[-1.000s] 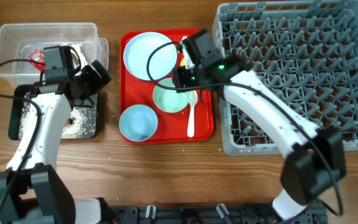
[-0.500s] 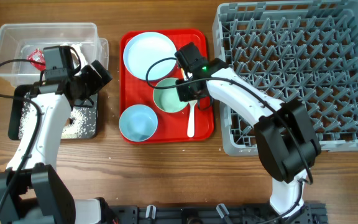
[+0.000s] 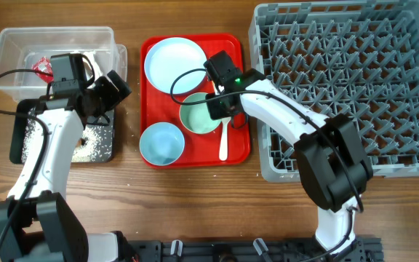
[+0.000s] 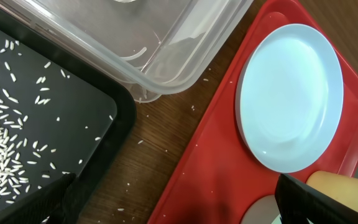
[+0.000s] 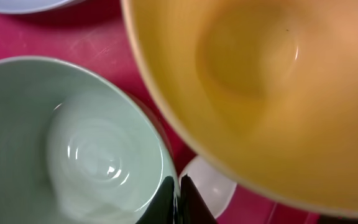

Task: Sort waste into correct bins and load items into the dishwasher rack
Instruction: 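Reach the right gripper to the green bowl and grasp its rim, then carry the green bowl into the dish rack and release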

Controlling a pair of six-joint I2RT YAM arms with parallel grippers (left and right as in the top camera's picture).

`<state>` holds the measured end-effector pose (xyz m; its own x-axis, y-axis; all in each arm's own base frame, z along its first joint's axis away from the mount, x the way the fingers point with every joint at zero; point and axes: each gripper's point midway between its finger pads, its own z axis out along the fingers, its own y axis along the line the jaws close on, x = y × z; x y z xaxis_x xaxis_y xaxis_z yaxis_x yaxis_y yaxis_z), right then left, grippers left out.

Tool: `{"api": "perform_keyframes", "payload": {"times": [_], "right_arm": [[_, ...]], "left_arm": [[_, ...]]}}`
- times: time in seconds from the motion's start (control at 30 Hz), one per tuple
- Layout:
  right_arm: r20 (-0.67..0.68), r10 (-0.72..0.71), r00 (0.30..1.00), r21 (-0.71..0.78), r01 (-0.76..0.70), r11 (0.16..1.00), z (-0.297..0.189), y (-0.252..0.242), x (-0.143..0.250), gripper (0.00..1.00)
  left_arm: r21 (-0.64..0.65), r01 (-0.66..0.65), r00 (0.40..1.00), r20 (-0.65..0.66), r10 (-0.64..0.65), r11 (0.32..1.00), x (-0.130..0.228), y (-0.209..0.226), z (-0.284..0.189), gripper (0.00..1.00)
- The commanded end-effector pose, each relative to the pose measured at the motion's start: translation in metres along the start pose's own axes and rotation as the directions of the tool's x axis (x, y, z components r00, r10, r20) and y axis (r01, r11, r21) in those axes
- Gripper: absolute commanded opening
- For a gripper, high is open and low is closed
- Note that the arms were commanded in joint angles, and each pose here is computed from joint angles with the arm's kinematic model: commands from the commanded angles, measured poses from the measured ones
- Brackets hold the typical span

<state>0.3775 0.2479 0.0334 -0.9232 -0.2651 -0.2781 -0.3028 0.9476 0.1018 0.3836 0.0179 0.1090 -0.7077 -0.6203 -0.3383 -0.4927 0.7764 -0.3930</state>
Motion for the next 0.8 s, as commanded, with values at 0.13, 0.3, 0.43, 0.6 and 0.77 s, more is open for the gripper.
{"api": "perform_keyframes", "payload": {"times": [0.13, 0.3, 0.43, 0.6, 0.77], "right_arm": [[0.297, -0.130, 0.946, 0.111, 0.101, 0.989, -0.158, -0.020, -0.027, 0.04], [0.604, -0.048, 0.795, 0.500, -0.332, 0.800, -0.262, -0.118, -0.051, 0.04], [0.632, -0.152, 0.760, 0.704, -0.481, 0.522, -0.291, -0.178, -0.073, 0.04], [0.428, -0.305, 0.851, 0.881, -0.316, 0.352, -0.260, -0.225, -0.121, 0.04], [0.161, -0.406, 0.900, 0.970, -0.069, 0.232, -0.193, -0.233, -0.146, 0.04]], "left_arm": [[0.026, -0.033, 0.999, 0.023, 0.032, 0.999, -0.006, -0.009, -0.008, 1.00], [0.026, -0.033, 0.999, 0.023, 0.032, 0.999, -0.006, -0.009, -0.008, 1.00], [0.026, -0.033, 0.999, 0.023, 0.032, 0.999, -0.006, -0.009, -0.008, 1.00], [0.026, -0.033, 0.999, 0.023, 0.032, 0.999, -0.006, -0.009, -0.008, 1.00], [0.026, -0.033, 0.999, 0.023, 0.032, 0.999, -0.006, -0.009, -0.008, 1.00]]}}
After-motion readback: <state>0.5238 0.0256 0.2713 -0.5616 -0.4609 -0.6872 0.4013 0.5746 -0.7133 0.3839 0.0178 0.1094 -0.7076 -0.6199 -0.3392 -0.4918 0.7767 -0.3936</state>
